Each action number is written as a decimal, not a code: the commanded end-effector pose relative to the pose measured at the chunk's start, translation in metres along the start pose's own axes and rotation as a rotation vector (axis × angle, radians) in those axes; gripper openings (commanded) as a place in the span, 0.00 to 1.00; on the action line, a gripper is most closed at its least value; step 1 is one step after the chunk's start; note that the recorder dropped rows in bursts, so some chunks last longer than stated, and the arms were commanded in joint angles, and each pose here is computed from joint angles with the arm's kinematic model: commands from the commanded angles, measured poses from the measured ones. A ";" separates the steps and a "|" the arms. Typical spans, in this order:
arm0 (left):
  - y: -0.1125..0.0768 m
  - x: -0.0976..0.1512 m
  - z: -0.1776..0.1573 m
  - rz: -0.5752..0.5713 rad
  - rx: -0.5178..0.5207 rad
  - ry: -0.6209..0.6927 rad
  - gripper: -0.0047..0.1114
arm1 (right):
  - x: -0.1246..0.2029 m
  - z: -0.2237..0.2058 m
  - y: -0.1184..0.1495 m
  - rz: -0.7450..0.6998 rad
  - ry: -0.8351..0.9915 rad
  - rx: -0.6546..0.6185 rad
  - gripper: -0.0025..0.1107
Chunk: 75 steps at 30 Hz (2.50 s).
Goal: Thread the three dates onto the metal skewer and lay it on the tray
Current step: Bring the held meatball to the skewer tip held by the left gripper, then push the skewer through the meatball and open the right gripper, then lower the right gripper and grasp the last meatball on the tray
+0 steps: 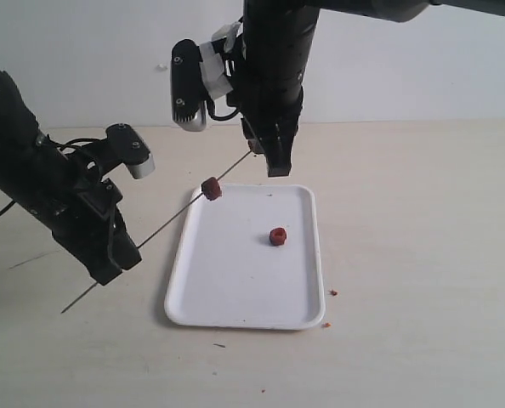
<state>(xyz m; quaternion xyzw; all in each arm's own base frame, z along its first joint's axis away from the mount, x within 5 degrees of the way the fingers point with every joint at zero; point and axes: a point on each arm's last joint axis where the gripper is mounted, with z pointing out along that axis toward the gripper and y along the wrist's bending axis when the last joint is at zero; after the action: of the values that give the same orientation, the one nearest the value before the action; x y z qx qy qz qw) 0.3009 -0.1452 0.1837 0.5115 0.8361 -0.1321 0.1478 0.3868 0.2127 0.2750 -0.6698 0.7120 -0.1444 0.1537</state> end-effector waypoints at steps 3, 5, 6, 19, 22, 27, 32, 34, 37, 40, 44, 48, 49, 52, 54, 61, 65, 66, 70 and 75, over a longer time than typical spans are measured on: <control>0.004 -0.009 -0.005 -0.026 -0.057 -0.076 0.04 | -0.011 -0.007 0.008 -0.002 -0.028 -0.019 0.26; 0.004 -0.012 -0.005 -0.044 -0.064 -0.102 0.04 | -0.014 -0.008 0.010 -0.002 -0.040 -0.030 0.26; 0.005 -0.013 -0.005 -0.038 -0.070 -0.108 0.04 | -0.015 -0.008 0.011 0.002 -0.047 -0.035 0.26; 0.009 -0.024 -0.008 -0.070 -0.108 -0.238 0.04 | -0.018 -0.008 0.014 0.071 -0.086 -0.072 0.27; 0.008 -0.025 -0.008 -0.064 -0.097 -0.251 0.04 | -0.019 -0.008 0.014 0.073 -0.087 -0.070 0.36; 0.008 -0.025 -0.008 -0.066 -0.098 -0.253 0.04 | -0.018 -0.008 0.013 0.075 -0.085 -0.066 0.57; 0.008 -0.025 -0.008 -0.057 -0.099 -0.247 0.04 | -0.018 -0.011 0.010 0.067 -0.089 -0.028 0.60; 0.008 -0.024 -0.008 -0.050 -0.102 -0.242 0.04 | -0.017 -0.014 0.010 0.067 -0.090 -0.023 0.60; 0.008 -0.024 -0.008 -0.042 -0.106 -0.235 0.04 | -0.014 -0.021 0.008 0.062 -0.083 -0.001 0.60; 0.009 -0.023 -0.008 -0.032 -0.109 -0.225 0.04 | -0.010 -0.027 0.005 0.081 -0.061 0.035 0.60; 0.009 -0.023 -0.008 -0.036 -0.108 -0.226 0.04 | -0.007 -0.035 0.004 0.091 -0.053 0.052 0.60; 0.009 -0.023 -0.008 -0.037 -0.114 -0.229 0.04 | -0.008 -0.037 0.006 0.104 -0.070 0.029 0.60; 0.010 -0.023 -0.008 -0.037 -0.116 -0.229 0.04 | -0.008 -0.037 0.007 0.100 -0.077 0.020 0.59; 0.010 -0.023 -0.008 -0.034 -0.119 -0.228 0.04 | -0.008 -0.037 0.007 0.086 -0.069 0.018 0.59; 0.012 -0.019 -0.008 -0.020 -0.119 -0.206 0.04 | -0.002 -0.037 0.004 0.068 -0.016 0.049 0.59; 0.032 0.006 -0.013 -0.177 -0.191 -0.066 0.04 | 0.029 -0.031 -0.010 0.160 0.107 0.081 0.59; 0.036 0.016 -0.016 -0.252 -0.180 -0.027 0.04 | 0.040 -0.013 -0.011 0.276 0.049 -0.060 0.59; 0.037 0.018 -0.016 -0.260 -0.169 -0.016 0.04 | 0.041 -0.005 -0.010 0.301 0.034 -0.097 0.59; 0.040 0.024 -0.018 -0.296 -0.158 -0.006 0.04 | 0.040 0.035 -0.010 0.421 0.021 -0.179 0.59; 0.046 0.030 -0.021 -0.336 -0.170 -0.010 0.04 | 0.038 0.092 -0.003 0.651 0.093 -0.218 0.59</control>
<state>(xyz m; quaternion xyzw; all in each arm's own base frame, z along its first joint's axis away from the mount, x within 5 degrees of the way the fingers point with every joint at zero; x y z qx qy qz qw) 0.3251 -0.0965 0.1838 0.3623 0.9134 -0.0878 0.1633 0.4177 0.1742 0.2181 -0.4714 0.8751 -0.0509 0.0971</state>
